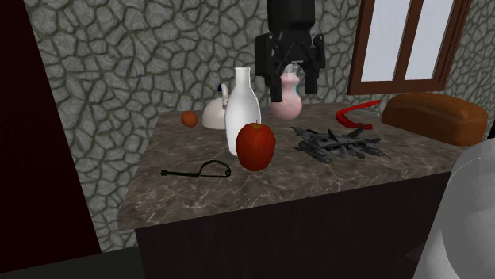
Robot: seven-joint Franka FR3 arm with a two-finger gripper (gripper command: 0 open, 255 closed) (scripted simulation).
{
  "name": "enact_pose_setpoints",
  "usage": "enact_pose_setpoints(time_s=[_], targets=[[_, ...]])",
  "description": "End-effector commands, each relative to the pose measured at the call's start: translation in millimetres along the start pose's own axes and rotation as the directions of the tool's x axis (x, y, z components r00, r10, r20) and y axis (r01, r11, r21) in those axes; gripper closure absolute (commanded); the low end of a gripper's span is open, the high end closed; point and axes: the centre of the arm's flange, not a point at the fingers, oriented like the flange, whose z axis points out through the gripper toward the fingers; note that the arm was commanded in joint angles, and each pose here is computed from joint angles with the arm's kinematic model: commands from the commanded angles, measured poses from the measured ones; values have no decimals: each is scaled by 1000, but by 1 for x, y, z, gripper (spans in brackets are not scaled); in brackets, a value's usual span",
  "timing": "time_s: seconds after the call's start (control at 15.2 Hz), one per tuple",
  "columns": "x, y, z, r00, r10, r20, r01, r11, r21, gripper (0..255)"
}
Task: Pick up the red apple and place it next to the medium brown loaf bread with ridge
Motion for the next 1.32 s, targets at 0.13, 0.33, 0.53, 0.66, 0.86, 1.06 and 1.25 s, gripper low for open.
enact_pose_setpoints(time_s=[0.13, 0.33, 0.53, 0.66, 0.86, 1.06, 1.25], targets=[[14, 7, 7, 997, -19, -68, 19, 1000, 4, 0], [37, 16, 16, 984, -47, -170, 49, 999, 9, 0], [60, 25, 22, 960, -73, -270, 79, 997, 10, 0], [76, 30, 25, 939, -89, -333, 98, 995, 9, 0], [81, 29, 40, 939, -89, -333, 98, 995, 9, 0], [86, 28, 55, 939, -89, -333, 98, 995, 9, 0], [89, 28, 62, 939, -89, -333, 98, 995, 9, 0]])
